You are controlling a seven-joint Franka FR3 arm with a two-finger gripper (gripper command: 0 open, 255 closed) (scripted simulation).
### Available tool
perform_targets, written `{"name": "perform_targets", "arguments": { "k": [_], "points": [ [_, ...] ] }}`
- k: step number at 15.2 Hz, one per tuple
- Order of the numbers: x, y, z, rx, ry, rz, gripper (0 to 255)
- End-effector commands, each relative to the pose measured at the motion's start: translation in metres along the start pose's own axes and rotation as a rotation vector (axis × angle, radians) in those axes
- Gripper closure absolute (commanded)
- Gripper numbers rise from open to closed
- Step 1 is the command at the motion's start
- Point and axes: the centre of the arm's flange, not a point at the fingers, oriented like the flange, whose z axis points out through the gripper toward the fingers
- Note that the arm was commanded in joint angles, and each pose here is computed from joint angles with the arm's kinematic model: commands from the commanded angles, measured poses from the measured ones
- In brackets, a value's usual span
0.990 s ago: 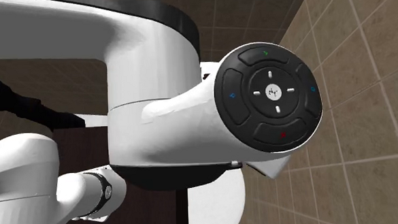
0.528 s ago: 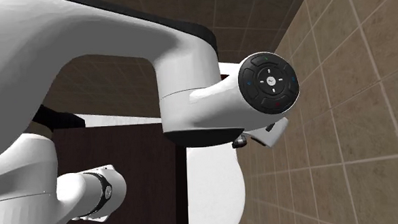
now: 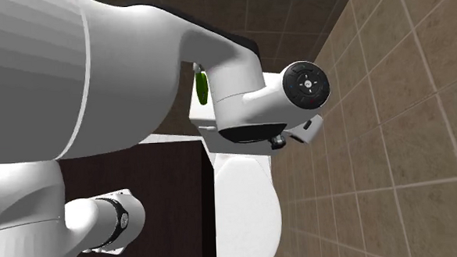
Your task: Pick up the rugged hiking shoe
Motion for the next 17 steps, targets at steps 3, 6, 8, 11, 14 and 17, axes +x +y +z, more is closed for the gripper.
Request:
{"name": "perform_targets", "arguments": {
  "k": [3, 6, 8, 11, 14, 17],
  "points": [
    [0.017, -0.022, 0.046, 0.017, -0.005, -0.014, 0],
    [0.03, -0.038, 0.079, 0.029, -0.008, -0.025, 0],
    [0.038, -0.05, 0.101, 0.037, -0.011, -0.032, 0],
    [0.05, -0.067, 0.134, 0.049, -0.014, -0.042, 0],
    [0.056, -0.075, 0.156, 0.056, -0.016, -0.048, 0],
    [0.055, -0.072, 0.172, 0.056, -0.016, -0.048, 0]
  ]
}}
